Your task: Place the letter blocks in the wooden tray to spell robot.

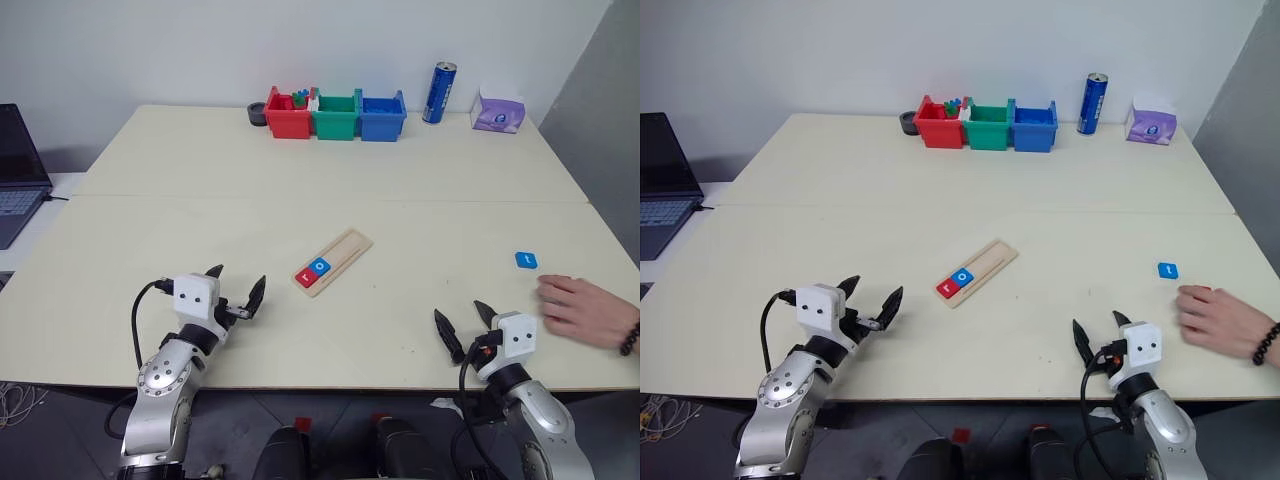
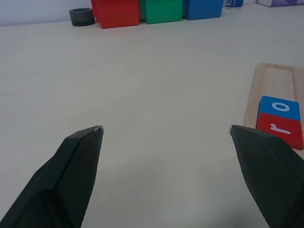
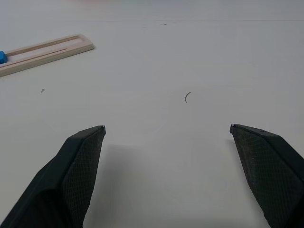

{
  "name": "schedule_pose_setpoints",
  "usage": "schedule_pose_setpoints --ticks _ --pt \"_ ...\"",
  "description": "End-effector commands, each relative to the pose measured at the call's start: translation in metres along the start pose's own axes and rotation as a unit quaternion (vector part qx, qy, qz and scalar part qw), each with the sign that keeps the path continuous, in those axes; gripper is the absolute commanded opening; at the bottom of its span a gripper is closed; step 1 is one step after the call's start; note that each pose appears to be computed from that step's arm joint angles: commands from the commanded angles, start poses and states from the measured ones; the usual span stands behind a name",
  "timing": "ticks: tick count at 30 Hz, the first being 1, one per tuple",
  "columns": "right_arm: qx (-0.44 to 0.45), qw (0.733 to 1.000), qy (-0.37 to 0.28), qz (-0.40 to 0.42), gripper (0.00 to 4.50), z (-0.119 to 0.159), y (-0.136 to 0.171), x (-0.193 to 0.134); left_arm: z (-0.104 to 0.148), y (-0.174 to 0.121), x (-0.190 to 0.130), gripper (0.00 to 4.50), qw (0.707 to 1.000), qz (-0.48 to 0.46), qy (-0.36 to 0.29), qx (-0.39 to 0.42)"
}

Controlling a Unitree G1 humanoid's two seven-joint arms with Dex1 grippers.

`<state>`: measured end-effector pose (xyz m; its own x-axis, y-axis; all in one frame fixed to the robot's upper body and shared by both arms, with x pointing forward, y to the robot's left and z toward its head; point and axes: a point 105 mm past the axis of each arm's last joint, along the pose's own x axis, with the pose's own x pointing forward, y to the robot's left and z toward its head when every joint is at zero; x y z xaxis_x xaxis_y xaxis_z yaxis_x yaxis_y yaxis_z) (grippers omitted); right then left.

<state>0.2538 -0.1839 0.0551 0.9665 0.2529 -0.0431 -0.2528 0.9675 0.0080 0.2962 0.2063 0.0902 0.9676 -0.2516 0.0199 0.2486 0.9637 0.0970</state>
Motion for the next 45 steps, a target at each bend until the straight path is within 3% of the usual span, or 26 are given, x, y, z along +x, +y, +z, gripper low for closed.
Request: schedule_pose_setpoints --ticks 1,7,14,23,34,45 --pt "-0.009 1.0 -0.018 0.009 4.47 0.012 0.002 -0.001 0.014 -0.004 0.001 4.5 1.0 -0.01 -0.019 0.001" --pt "-0.026 0.999 -0.017 0.035 4.47 0.015 0.007 -0.002 0.013 -0.016 0.007 4.5 0.999 -0.042 -0.008 -0.01" --pt "-0.036 0.988 -0.007 0.151 4.47 0.034 0.036 -0.004 0.014 -0.042 0.021 4.5 0.992 -0.124 0.022 -0.014" --pt "-0.037 0.925 0.02 0.378 4.47 0.088 0.092 -0.023 0.017 -0.072 0.048 4.5 0.978 -0.194 0.077 0.013" --pt "-0.06 0.911 0.028 0.407 4.47 0.105 0.093 -0.027 0.016 -0.083 0.067 4.5 0.975 -0.184 0.123 0.027" --pt "-0.063 0.908 0.023 0.413 4.47 0.108 0.097 -0.029 0.006 -0.086 0.063 4.5 0.96 -0.212 0.177 0.038"
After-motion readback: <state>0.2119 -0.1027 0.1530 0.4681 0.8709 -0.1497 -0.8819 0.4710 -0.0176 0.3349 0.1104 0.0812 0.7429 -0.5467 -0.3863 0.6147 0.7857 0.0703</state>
